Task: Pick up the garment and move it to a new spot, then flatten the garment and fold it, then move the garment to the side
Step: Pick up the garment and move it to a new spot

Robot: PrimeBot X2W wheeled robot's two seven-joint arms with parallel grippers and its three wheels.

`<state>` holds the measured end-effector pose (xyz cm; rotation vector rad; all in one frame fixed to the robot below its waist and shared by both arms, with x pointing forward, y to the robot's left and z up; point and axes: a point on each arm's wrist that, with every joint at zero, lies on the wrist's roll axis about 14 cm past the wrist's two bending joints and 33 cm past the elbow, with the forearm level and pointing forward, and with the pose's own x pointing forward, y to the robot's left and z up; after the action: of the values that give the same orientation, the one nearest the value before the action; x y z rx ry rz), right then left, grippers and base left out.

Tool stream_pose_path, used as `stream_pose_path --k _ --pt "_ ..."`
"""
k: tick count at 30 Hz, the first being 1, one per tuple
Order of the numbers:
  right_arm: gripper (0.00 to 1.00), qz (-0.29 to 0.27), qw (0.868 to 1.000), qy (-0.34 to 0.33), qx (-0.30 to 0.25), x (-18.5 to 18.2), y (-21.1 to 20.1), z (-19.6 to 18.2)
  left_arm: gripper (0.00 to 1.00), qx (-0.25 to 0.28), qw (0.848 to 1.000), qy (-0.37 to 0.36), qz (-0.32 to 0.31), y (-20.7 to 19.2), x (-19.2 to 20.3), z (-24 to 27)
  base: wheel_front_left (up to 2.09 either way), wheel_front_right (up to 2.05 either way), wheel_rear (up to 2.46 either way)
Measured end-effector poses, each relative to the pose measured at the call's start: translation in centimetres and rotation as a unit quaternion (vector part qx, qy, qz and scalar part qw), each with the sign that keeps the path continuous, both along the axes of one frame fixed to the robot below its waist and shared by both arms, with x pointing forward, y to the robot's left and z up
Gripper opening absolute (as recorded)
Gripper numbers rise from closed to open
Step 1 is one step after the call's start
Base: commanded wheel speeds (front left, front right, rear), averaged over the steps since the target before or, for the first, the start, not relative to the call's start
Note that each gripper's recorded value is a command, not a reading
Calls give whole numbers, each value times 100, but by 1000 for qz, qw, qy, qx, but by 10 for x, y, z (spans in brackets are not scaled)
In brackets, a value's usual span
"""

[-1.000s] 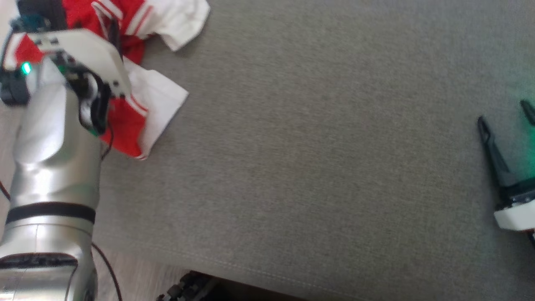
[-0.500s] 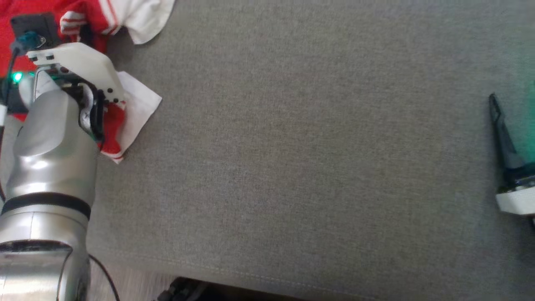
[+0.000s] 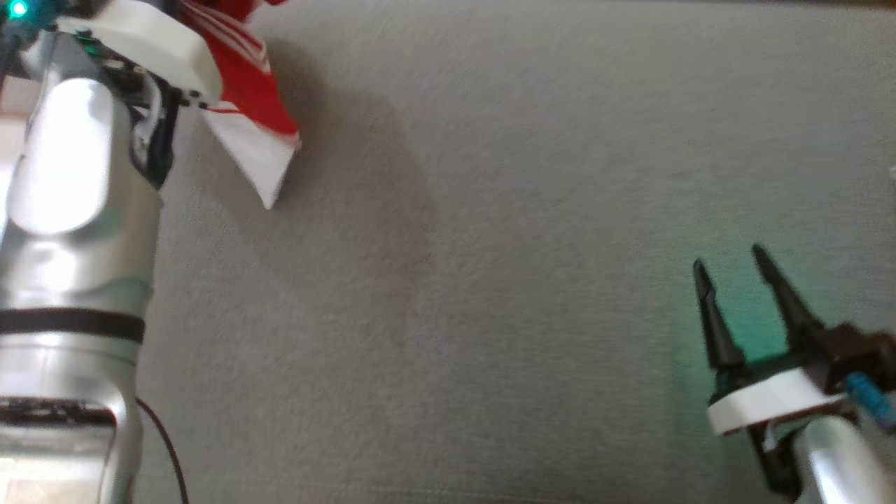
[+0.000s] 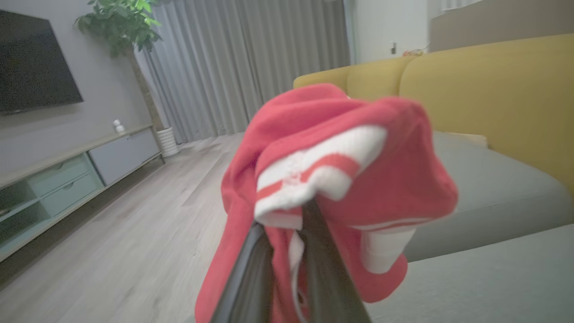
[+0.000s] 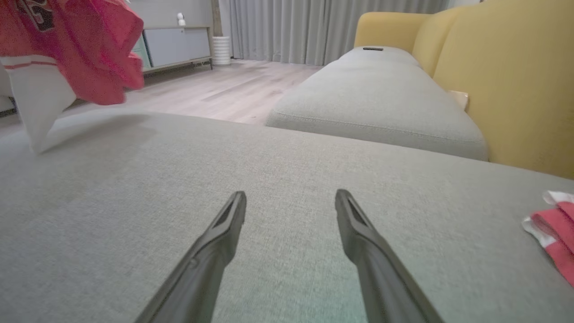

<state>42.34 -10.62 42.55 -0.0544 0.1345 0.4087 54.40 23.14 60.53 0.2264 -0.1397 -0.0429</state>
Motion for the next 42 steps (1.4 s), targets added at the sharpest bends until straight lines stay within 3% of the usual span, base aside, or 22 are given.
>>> stream_pose_path --k 7,16,22,29,30,31,32,38,42 --pt "100 -71 997 -16 23 -45 -25 24 0 -14 992 -16 -121 -100 -18 34 0 0 0" --pt "100 -163 985 -45 32 -92 -74 45 0 -8 952 -5 -306 -263 -58 43 0 0 0" --pt "100 -216 975 -43 38 -110 -100 45 0 11 913 86 -398 -340 -106 -41 0 0 0" --pt "100 -224 973 -23 40 -108 -100 35 0 -11 904 203 -376 -330 -128 -158 0 0 0" --pt "100 -225 973 -21 42 -108 -99 34 17 -9 905 206 -371 -328 -130 -165 0 0 0" --pt "100 -226 973 -20 44 -108 -99 33 45 -5 907 207 -366 -326 -130 -170 0 0 0" --pt "100 -226 973 -20 45 -108 -99 33 100 -5 911 203 -360 -324 -130 -170 0 0 0" --pt "100 -218 973 -49 55 -108 -95 50 100 -50 932 142 -330 -319 -127 -127 0 0 0" --pt "100 -228 972 -25 56 -122 -98 33 100 -89 945 89 -302 -302 -138 -91 0 0 0"
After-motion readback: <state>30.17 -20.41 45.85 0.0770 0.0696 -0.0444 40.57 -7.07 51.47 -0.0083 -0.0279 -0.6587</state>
